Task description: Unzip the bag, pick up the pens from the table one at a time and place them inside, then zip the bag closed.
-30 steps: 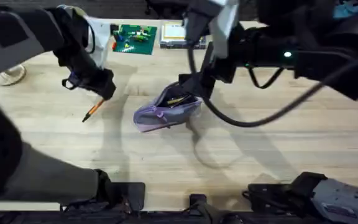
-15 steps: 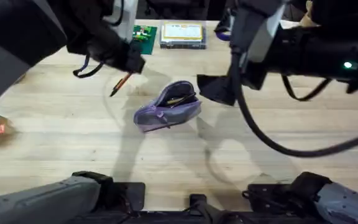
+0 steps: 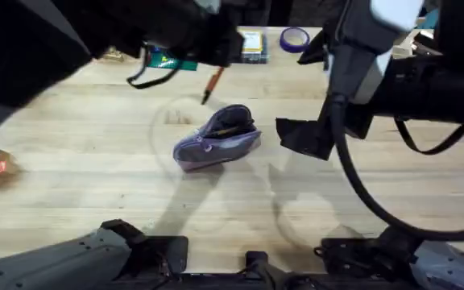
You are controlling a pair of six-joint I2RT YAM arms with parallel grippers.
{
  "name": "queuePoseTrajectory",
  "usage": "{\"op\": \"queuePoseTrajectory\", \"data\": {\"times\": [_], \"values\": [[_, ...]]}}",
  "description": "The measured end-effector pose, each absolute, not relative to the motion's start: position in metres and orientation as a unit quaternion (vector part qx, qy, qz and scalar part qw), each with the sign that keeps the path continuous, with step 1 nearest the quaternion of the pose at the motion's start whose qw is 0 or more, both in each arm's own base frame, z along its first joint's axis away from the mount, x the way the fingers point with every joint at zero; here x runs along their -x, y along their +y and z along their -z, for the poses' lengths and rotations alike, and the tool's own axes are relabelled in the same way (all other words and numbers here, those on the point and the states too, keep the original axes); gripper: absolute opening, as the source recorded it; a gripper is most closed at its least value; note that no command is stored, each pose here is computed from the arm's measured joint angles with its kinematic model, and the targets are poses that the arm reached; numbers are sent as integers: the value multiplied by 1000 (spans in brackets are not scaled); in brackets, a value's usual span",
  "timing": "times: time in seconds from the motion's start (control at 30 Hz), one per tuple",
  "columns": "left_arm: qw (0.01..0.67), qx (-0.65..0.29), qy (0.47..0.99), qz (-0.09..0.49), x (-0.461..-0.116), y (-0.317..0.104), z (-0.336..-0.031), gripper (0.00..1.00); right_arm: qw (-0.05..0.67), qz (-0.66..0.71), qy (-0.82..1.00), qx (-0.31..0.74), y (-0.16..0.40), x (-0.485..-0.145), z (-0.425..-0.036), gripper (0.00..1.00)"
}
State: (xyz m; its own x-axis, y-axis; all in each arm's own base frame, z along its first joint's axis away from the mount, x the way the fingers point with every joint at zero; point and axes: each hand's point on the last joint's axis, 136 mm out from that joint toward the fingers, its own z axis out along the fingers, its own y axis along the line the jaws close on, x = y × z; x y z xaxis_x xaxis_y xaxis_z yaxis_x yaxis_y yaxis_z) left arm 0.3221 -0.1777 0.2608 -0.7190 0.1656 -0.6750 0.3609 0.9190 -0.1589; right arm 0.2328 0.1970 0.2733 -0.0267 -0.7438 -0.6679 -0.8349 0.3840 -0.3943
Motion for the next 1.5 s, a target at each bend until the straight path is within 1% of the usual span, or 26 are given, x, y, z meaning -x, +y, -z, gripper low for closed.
{"op": "queuePoseTrajectory", "data": {"times": [0.13, 0.17, 0.3, 0.43, 0.63, 0.7, 0.83, 1.0, 1.13, 1.17, 1.2, 1.23, 1.33, 1.37, 1.4, 1.5], "values": [[345, -164, 910, 163, -310, -203, -264, 43, 424, -52, 716, 552, 196, -232, -273, 997], [336, -176, 910, 166, -302, -214, -260, 43, 424, -52, 716, 552, 196, -232, -273, 998], [315, -181, 920, 146, -300, -219, -243, 43, 424, -52, 716, 552, 196, -232, -273, 998], [277, -184, 936, 118, -304, -218, -209, 43, 424, -52, 716, 552, 196, -232, -273, 998], [173, -222, 958, 57, -290, -206, -144, 43, 424, -52, 716, 552, 196, -232, -273, 997], [139, -238, 960, 38, -283, -200, -129, 43, 424, -52, 716, 552, 196, -232, -273, 997], [86, -271, 959, 7, -273, -190, -106, 43, 424, -52, 716, 552, 196, -232, -273, 997], [51, -293, 955, -8, -268, -186, -89, 43, 424, -52, 716, 552, 196, -232, -273, 997], [48, -299, 953, -10, -267, -186, -87, 43, 424, -52, 716, 552, 196, -232, -273, 998], [47, -300, 953, -10, -267, -186, -87, 58, 424, -52, 716, 552, 196, -232, -273, 998], [46, -303, 952, -10, -267, -185, -87, 165, 424, -52, 716, 552, 196, -232, -273, 998], [46, -303, 952, -10, -267, -185, -87, 298, 424, -52, 716, 552, 196, -232, -273, 998], [46, -304, 952, -10, -267, -185, -87, 780, 424, -52, 716, 552, 196, -232, -273, 998], [47, -303, 952, -10, -267, -185, -87, 924, 424, -52, 716, 552, 196, -232, -273, 998], [47, -303, 952, -10, -267, -185, -87, 972, 424, -52, 716, 552, 196, -232, -273, 998], [46, -303, 952, -9, -267, -186, -87, 992, 424, -52, 716, 552, 196, -232, -273, 998]]}}
